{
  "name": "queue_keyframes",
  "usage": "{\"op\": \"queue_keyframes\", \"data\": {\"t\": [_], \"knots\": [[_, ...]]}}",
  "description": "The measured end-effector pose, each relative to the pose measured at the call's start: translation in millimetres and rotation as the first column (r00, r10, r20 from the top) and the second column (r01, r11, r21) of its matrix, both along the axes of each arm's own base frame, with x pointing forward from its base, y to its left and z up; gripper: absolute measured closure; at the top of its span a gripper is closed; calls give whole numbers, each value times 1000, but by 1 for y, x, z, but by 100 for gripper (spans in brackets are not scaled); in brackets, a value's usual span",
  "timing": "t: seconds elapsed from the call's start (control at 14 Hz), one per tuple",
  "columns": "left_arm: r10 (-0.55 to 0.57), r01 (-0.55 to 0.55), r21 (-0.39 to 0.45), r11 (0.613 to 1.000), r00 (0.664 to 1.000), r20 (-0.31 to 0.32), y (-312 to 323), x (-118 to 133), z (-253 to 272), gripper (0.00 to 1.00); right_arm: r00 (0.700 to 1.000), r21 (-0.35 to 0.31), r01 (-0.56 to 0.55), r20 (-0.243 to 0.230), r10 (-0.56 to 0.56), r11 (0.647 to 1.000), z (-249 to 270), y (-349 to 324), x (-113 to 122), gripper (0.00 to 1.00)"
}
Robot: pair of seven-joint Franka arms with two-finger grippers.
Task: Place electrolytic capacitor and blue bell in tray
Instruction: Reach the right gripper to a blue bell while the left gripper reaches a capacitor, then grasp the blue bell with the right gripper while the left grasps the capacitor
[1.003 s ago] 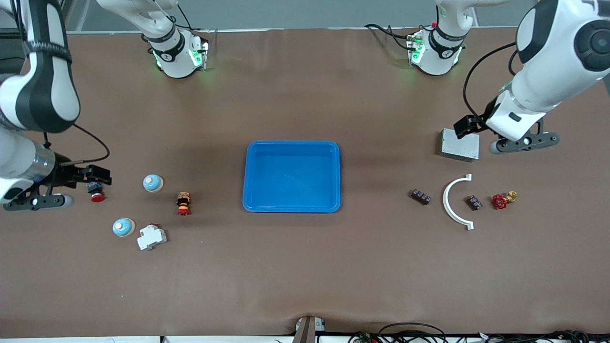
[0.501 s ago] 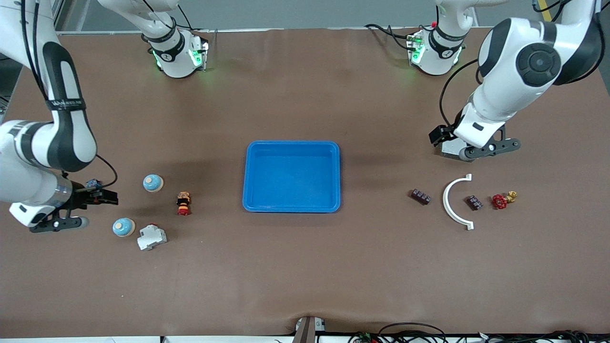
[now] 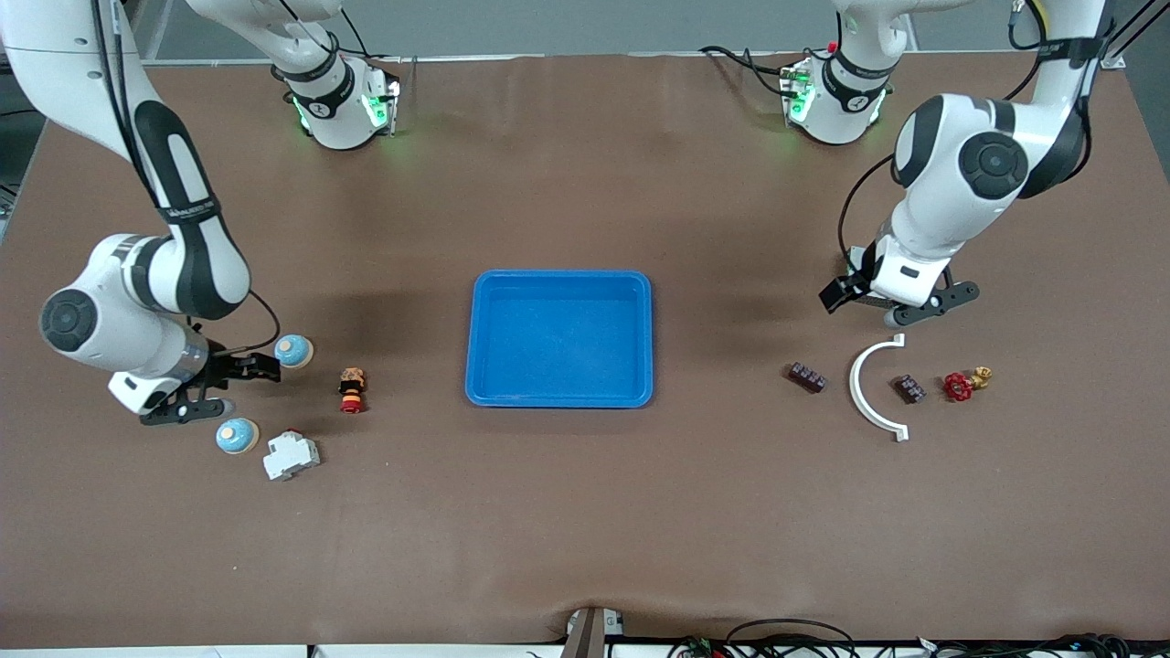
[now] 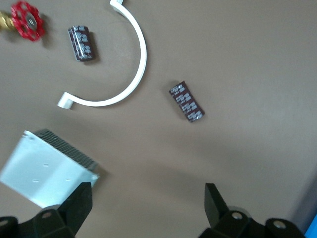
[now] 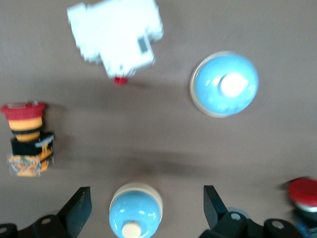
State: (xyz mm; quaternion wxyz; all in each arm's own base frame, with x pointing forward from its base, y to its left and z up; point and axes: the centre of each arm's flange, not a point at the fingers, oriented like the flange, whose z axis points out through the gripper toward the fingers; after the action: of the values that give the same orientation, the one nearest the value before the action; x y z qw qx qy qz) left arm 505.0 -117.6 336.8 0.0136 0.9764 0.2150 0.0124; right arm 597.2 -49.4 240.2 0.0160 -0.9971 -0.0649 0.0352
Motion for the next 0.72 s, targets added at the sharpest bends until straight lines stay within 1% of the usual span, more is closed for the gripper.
{"op": "queue_keyframes", "data": {"t": [0.14,0.21,0.36,0.57,0.72], "knots": [[84,-83,-29,996,996,17,-3,8,-26,4,1000,2,3,-22,-2,1000,-9,0,-12,0],[119,-118,-44,992,993,24,-4,12,-39,9,999,3,4,-32,-4,1000,-12,0,-17,0],[167,-164,-75,984,985,42,-6,18,-62,10,999,3,6,-45,-6,1000,-17,-1,-24,0],[193,-183,-120,976,978,78,-8,25,-94,10,999,2,6,-40,-6,1000,-20,-1,-27,0],[221,-209,-139,968,972,78,-9,29,-111,11,1000,0,6,-25,-6,1000,-20,-1,-26,0]]}}
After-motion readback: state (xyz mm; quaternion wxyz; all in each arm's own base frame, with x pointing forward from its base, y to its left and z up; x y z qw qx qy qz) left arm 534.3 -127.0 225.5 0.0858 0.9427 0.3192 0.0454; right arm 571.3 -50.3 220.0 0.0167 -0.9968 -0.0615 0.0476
